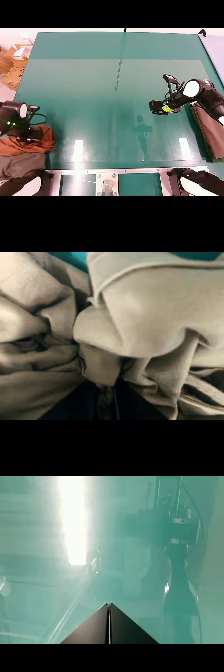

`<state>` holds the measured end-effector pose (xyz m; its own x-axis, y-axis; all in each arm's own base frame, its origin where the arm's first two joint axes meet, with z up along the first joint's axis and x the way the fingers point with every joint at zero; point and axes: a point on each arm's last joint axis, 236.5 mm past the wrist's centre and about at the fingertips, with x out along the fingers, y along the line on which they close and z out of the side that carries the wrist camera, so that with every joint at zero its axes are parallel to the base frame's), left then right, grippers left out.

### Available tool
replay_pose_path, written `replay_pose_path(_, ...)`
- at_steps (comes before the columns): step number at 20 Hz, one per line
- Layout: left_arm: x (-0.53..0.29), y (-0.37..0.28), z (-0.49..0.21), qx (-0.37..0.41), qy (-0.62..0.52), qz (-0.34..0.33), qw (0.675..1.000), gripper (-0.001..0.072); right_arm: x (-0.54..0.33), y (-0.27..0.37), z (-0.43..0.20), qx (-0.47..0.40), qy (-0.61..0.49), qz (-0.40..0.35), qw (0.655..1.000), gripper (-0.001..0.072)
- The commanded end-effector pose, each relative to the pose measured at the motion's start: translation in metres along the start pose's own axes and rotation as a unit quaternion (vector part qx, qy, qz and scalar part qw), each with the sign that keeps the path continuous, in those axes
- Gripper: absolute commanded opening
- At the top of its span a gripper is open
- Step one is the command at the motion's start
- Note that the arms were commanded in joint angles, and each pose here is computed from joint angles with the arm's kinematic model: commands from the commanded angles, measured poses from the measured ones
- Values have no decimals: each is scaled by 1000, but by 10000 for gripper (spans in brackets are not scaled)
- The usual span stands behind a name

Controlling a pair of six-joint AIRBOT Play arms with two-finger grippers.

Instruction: Fold the shirts.

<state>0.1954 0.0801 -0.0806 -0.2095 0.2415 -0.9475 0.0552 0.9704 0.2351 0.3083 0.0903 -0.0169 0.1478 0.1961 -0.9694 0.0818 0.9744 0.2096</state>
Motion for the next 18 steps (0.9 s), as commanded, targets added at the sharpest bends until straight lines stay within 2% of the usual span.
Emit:
replay_pose_path(1, -41, -5, 36, 0, -62, -38, 997, 25, 0, 0, 0, 0, 0, 0, 1000, 12)
replay_pose_path(5, -175, -45, 98, 63, -222, -66, 971, 25, 0, 0, 0, 0, 0, 0, 1000, 12)
replay_pose_path(10, -328, -169, 122, 188, -437, -143, 868, 25, 0, 0, 0, 0, 0, 0, 1000, 12)
replay_pose_path(13, -352, -246, 120, 240, -466, -204, 827, 25, 0, 0, 0, 0, 0, 0, 1000, 12)
replay_pose_path(17, -310, -337, 132, 283, -410, -275, 822, 29, 0, 0, 0, 0, 0, 0, 1000, 12)
replay_pose_path(18, -297, -355, 135, 282, -388, -301, 824, 222, 0, 0, 0, 0, 0, 0, 1000, 12)
